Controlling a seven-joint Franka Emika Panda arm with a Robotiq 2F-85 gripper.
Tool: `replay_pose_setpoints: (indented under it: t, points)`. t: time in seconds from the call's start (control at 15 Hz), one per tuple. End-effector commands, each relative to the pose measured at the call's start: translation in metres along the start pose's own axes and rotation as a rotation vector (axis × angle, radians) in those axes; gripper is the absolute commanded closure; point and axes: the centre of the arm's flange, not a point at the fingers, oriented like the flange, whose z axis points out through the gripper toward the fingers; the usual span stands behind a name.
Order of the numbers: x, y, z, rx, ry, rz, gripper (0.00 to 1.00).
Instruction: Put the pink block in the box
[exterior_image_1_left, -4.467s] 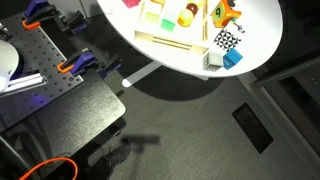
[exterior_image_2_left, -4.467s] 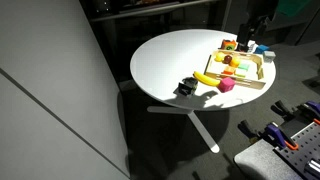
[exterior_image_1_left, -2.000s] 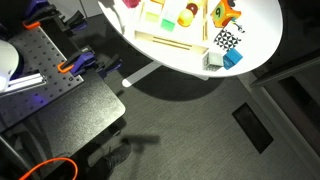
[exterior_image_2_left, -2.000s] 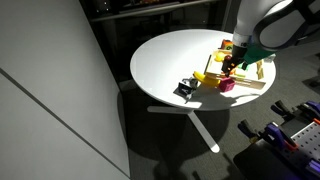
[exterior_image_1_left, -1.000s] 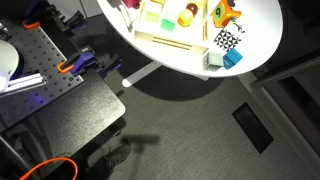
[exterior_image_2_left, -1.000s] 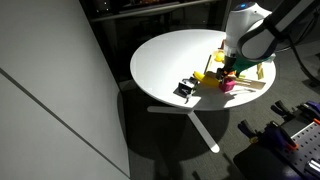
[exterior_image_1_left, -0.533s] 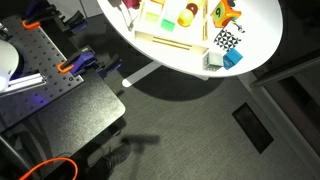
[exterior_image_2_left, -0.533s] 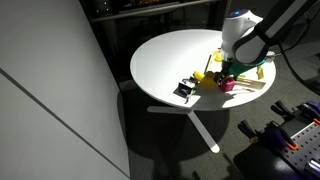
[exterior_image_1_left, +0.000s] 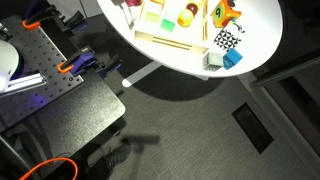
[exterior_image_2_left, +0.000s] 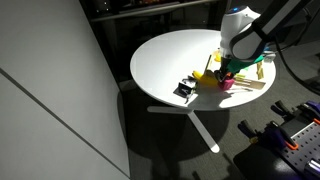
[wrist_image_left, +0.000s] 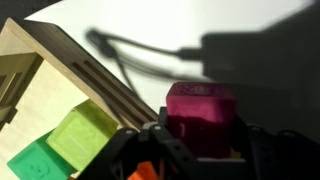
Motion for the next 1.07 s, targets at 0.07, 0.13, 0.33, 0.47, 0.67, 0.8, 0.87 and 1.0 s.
replay_pose_setpoints:
  t: [0.07, 0.13, 0.33, 0.47, 0.67, 0.8, 0.87, 1.0]
  points:
    - [0.014, 0.007, -0.044, 0.009, 0.003, 0.035, 0.7]
    - [0.016, 0.009, -0.051, 0.011, 0.006, 0.043, 0.7]
    - [0.023, 0.018, -0.07, 0.006, 0.018, 0.065, 0.7]
    - [0.03, 0.029, -0.077, 0.001, 0.026, 0.087, 0.7]
    - [0.04, 0.047, -0.081, -0.011, 0.034, 0.125, 0.7]
    - [0.045, 0.06, -0.081, -0.018, 0.037, 0.151, 0.7]
    - [0.047, 0.066, -0.081, -0.02, 0.037, 0.162, 0.7]
    - [0.05, 0.079, -0.081, -0.025, 0.041, 0.186, 0.7]
